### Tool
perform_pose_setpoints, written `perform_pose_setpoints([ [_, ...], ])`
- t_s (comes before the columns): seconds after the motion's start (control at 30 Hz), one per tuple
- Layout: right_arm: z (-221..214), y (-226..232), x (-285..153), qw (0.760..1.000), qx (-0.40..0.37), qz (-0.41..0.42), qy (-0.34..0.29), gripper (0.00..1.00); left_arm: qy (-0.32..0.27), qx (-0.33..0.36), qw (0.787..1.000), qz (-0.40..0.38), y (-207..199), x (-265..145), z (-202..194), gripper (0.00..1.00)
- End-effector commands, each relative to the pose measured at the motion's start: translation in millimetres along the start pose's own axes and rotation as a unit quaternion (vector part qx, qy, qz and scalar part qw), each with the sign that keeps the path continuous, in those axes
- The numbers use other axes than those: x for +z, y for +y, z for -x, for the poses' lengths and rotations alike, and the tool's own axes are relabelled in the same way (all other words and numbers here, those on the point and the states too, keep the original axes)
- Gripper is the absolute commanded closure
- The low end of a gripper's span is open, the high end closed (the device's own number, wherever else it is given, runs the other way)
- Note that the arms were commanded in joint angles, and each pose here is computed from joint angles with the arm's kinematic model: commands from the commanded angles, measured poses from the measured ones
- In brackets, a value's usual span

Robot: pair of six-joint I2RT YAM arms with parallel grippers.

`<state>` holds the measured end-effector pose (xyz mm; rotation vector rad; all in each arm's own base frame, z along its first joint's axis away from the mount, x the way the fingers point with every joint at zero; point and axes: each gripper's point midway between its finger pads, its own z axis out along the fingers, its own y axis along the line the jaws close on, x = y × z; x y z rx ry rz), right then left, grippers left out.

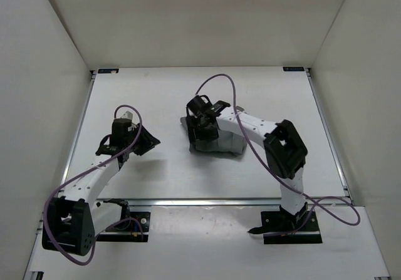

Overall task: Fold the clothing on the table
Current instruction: Fold the skirt

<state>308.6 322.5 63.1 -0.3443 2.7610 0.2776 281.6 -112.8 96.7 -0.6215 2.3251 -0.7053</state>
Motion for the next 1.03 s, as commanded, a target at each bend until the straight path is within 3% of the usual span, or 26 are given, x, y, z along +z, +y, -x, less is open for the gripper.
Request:
perform_pose_setpoints([
  [0.0, 33, 18, -70, 0.993, 0.005, 0.090, -0.078, 0.36, -0.004, 0.019, 1.000, -0.008, -1, -9, 3, 0.52],
  [0.07, 35, 1, -90, 0.991, 0.032, 0.089, -0.094, 0.34, 0.008, 0.026, 1.000, -0.008, 1, -9, -2, 0.45],
  [0.1, 27, -3, -94, 0.991, 0.032, 0.093, -0.090, 0.34, 0.020, 0.029, 0.999, -0.010, 2, -8, -8, 0.02],
  [0.27, 1, -40, -96, 0.992, 0.067, 0.063, -0.081, 0.28, 0.095, 0.070, 0.992, -0.044, 0, -3, -38, 0.01],
  [0.43, -11, -62, -95, 0.993, 0.081, 0.041, -0.077, 0.28, 0.150, 0.073, 0.986, -0.001, 9, -2, -52, 0.01],
  [0.67, -12, -67, -92, 0.992, 0.089, 0.039, -0.074, 0.28, 0.090, 0.133, 0.987, -0.014, -2, -16, -44, 0.01],
  [1.0, -17, -63, -83, 0.994, 0.077, 0.036, -0.061, 0.28, 0.082, 0.157, 0.983, 0.056, 38, -25, -55, 0.02],
])
